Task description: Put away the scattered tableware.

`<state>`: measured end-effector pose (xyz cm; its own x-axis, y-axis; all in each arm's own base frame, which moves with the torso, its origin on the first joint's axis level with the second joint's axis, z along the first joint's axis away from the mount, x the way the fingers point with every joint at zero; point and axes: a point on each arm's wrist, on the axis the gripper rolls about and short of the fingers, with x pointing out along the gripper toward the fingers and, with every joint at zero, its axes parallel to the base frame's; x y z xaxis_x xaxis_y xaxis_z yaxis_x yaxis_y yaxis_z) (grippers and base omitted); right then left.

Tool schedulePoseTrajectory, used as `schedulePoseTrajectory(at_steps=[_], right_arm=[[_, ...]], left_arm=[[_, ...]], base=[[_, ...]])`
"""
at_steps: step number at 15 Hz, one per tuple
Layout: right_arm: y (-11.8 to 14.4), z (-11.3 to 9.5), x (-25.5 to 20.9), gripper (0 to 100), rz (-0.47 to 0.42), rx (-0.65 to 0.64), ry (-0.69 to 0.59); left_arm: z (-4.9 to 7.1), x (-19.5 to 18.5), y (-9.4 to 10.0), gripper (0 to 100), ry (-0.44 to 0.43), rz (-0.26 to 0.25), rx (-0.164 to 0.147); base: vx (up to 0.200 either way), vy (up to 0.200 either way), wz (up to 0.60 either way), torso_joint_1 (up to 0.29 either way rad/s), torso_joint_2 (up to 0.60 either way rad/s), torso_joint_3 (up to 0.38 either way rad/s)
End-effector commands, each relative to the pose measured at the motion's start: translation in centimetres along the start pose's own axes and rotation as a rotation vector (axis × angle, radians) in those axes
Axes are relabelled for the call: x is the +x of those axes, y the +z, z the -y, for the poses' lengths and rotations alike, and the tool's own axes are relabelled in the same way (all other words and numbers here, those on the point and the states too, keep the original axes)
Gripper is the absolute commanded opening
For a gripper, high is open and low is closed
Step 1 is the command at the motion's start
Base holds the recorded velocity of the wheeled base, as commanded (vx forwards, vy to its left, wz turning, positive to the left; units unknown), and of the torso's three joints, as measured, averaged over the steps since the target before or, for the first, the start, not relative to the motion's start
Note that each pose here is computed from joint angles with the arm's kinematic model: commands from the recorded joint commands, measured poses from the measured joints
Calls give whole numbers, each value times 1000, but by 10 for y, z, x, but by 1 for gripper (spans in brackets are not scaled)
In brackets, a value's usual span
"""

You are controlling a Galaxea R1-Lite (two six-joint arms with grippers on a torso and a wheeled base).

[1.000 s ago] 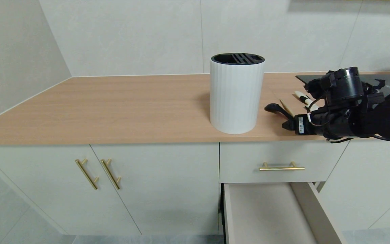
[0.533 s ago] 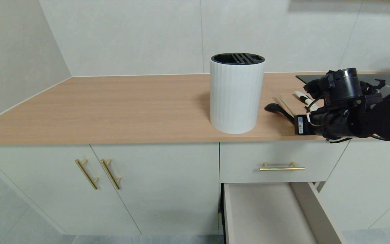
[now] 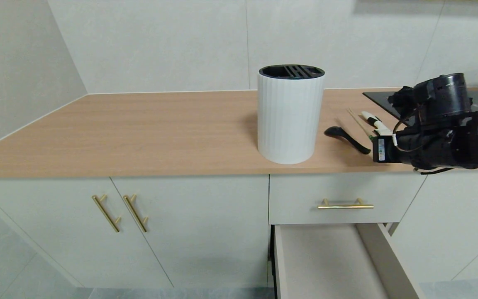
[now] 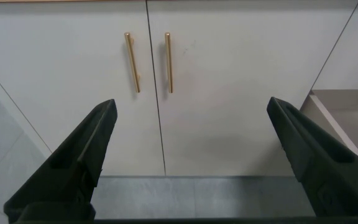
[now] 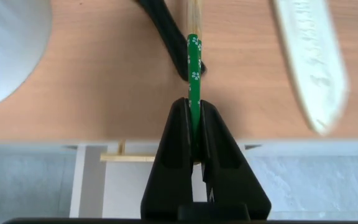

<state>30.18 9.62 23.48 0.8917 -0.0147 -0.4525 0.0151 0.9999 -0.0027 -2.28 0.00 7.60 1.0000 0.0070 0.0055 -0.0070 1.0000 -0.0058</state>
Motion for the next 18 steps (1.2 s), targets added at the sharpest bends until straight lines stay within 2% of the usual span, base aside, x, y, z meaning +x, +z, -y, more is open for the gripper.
schedulePoseTrajectory(at_steps=[1,4,7,9,12,13,18], right_arm=[[3,18,-61,0,83,24,27],[-7,30,-119,0,28,-7,77],[-24,46,-171,0,31,-9,294],[-31,55,-196,0,28,-34,317],[-42,59,-205,0,27,-107,359],[-46,58,-205,0,15,-132,407],[-64,49,-196,0,-48,-240,472]], left_arm=[[0,0,0,100,1,-1,0],[0,0,0,100,1,-1,0],[0,0,0,100,1,1,0],[0,0,0,100,1,1,0],[0,0,0,100,1,-1,0],[0,0,0,100,1,-1,0],[0,0,0,100,1,1,0]], base=[[0,0,0,0,0,0],[0,0,0,0,0,0],[0,0,0,0,0,0],[0,0,0,0,0,0],[0,0,0,0,0,0],[0,0,0,0,0,0],[0,0,0,0,0,0]])
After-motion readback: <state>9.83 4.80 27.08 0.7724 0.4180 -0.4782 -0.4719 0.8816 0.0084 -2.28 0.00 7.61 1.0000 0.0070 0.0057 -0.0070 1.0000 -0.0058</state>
